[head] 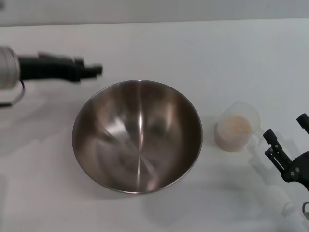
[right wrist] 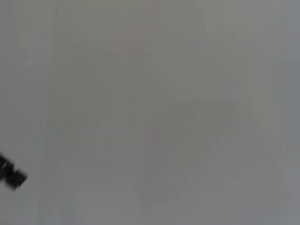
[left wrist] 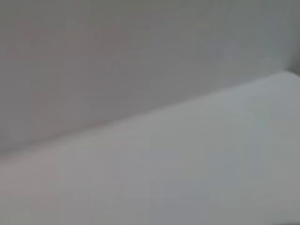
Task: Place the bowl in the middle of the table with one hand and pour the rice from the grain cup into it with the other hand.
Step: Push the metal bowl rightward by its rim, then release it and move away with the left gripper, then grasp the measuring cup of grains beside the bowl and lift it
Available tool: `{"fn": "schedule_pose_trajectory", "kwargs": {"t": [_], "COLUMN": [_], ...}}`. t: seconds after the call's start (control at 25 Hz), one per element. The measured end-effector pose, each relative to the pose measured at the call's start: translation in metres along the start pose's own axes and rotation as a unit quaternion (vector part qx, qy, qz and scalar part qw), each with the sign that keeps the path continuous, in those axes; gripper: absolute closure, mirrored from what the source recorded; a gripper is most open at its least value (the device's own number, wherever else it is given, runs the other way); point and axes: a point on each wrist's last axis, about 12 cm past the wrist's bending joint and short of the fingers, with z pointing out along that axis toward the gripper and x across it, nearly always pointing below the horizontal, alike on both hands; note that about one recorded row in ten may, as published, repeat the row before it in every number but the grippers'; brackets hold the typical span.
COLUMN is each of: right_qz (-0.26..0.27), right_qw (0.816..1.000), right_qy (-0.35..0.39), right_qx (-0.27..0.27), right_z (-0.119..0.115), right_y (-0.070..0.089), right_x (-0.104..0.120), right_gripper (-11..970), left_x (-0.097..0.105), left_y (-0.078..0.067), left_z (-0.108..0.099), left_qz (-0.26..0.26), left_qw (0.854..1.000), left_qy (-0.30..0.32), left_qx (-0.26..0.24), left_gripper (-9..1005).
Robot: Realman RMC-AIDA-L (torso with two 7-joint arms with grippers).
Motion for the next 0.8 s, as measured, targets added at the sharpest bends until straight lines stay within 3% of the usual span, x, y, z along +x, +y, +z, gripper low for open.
{"fn": "schedule_pose_trajectory", "kwargs": {"t": [0.04, 0.16, 0.2, 0.32, 0.36, 0.4, 0.44, 0.56, 0.6, 0.64, 0.72, 0.8], "right_qz": [0.000, 0.000, 0.000, 0.000, 0.000, 0.000, 0.000, 0.003, 0.005, 0.004, -0.004, -0.023], "right_qw": [1.000, 1.000, 1.000, 1.000, 1.000, 1.000, 1.000, 1.000, 1.000, 1.000, 1.000, 0.999], "right_qy": [0.000, -0.001, -0.001, 0.000, 0.000, -0.002, -0.002, -0.008, -0.011, -0.011, -0.009, 0.008], "right_qx": [0.000, 0.000, 0.001, 0.001, 0.001, 0.001, 0.001, -0.007, -0.011, -0.011, -0.004, 0.027], "right_z": [0.000, 0.000, -0.001, -0.001, -0.001, -0.002, -0.002, -0.009, -0.014, -0.019, -0.032, -0.047], "right_y": [0.000, 0.000, 0.000, 0.000, 0.000, 0.001, 0.001, 0.005, 0.008, 0.010, 0.014, 0.022], "right_x": [0.000, 0.000, 0.000, 0.000, 0.000, -0.001, -0.001, -0.003, -0.004, -0.005, -0.007, -0.007], "right_gripper": [192, 192, 192, 192, 192, 192, 192, 192, 192, 192, 192, 192], "left_x": [0.000, -0.013, -0.012, 0.000, 0.000, 0.015, 0.015, 0.038, 0.053, 0.053, 0.067, 0.087], "left_y": [0.000, 0.000, -0.004, -0.018, -0.018, -0.028, -0.028, -0.036, -0.037, -0.037, -0.033, -0.023], "left_z": [0.000, -0.011, -0.015, -0.012, -0.012, -0.006, -0.006, 0.000, -0.003, -0.003, -0.009, -0.011], "left_qz": [0.000, 0.063, 0.099, 0.142, 0.142, 0.161, 0.161, 0.173, 0.166, 0.166, 0.141, 0.091], "left_qw": [1.000, 0.992, 0.974, 0.934, 0.934, 0.901, 0.901, 0.849, 0.815, 0.815, 0.792, 0.789], "left_qy": [0.000, -0.085, -0.151, -0.233, -0.233, -0.273, -0.273, -0.332, -0.377, -0.377, -0.418, -0.443], "left_qx": [0.000, -0.072, -0.135, -0.231, -0.231, -0.295, -0.295, -0.372, -0.407, -0.407, -0.423, -0.415], "left_gripper": [562, 501, 481, 417, 393, 369, 345, 273, 273, 272, 271, 268]}}
